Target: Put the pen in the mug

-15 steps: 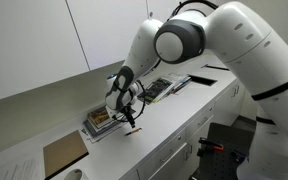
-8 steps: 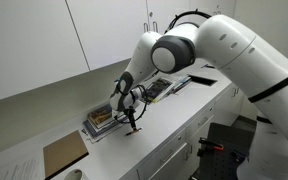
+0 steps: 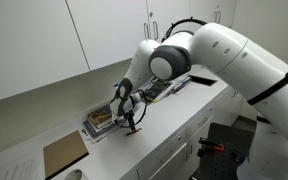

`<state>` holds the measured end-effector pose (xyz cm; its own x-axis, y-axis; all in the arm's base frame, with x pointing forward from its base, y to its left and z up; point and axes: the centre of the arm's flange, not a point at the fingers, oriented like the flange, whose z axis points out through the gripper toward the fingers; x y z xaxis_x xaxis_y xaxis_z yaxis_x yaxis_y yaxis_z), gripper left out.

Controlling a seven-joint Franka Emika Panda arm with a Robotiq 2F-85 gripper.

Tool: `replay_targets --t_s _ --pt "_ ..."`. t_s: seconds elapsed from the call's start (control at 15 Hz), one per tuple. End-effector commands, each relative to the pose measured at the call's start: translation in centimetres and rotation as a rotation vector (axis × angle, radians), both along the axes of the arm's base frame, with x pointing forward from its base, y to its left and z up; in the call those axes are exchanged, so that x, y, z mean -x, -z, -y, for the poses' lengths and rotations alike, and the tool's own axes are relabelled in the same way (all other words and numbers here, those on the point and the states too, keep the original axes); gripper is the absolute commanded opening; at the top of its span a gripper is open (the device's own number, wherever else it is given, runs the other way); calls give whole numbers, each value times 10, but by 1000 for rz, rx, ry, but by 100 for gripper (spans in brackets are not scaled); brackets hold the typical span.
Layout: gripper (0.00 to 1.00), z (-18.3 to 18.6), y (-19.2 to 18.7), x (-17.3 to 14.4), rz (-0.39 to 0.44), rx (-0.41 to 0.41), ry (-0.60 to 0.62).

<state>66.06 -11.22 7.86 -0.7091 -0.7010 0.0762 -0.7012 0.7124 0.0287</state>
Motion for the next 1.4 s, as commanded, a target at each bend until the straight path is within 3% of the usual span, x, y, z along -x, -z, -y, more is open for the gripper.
replay_targets --t_s 0.0,0.13,0.2,0.33,0.53,0.6,0.93,1.33 --pt "60 -4 5 -4 26 21 -16" --pt "58 -5 8 -3 34 28 -30" --pt "34 -6 9 -2 37 31 -38" --pt "30 -7 9 -1 47 33 -57" --pt "4 -8 4 -1 59 36 -99" --pt "1 -9 2 0 55 36 -113" --pt "4 -47 -21 2 31 127 -271" --pt "4 -165 -67 3 30 413 -506"
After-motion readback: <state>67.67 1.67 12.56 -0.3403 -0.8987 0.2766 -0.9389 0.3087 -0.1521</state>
